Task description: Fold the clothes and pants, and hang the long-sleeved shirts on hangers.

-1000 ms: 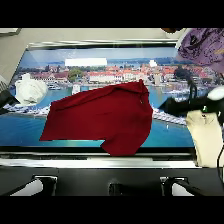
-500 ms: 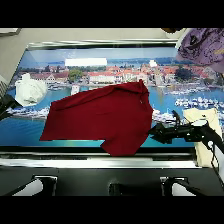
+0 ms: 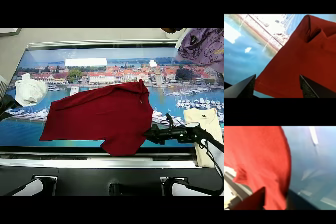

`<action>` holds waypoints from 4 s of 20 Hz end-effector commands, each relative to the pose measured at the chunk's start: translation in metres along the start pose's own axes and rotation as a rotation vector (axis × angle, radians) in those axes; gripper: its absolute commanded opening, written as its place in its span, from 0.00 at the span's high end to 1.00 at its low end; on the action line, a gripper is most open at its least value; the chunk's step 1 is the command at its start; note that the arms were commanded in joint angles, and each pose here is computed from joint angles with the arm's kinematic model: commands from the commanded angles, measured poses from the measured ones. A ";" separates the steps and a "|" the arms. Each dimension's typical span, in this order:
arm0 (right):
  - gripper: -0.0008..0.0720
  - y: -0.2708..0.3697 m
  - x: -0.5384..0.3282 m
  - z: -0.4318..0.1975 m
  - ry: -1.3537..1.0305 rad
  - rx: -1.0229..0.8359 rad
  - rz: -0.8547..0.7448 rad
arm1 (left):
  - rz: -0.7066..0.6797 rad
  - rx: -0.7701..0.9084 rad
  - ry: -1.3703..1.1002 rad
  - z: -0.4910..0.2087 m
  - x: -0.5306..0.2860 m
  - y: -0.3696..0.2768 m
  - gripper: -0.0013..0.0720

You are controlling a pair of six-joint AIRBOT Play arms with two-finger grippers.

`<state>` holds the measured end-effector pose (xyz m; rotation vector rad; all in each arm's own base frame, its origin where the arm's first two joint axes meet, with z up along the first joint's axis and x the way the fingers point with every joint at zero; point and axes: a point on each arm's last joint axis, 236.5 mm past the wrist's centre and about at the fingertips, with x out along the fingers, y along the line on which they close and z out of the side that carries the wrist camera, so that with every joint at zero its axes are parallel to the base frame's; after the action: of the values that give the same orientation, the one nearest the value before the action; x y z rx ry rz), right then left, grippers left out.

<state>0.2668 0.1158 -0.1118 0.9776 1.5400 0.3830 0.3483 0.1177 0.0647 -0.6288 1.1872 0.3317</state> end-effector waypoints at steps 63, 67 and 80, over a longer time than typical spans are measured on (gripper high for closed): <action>0.95 0.378 -0.354 0.049 -1.046 -0.952 -0.033 | -0.680 0.407 -0.642 0.066 -0.244 -0.196 0.96; 0.95 0.420 -0.445 -0.058 -1.314 -1.099 -0.169 | -0.514 0.491 -0.968 0.030 -0.383 -0.184 0.96; 0.95 0.398 -0.438 -0.073 -1.256 -0.933 -0.153 | -0.322 0.365 -0.948 0.007 -0.363 -0.129 0.96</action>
<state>0.2719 0.0411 0.5174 0.1236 0.0356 0.2077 0.2679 0.0333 0.4883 -0.2113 0.0839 0.0801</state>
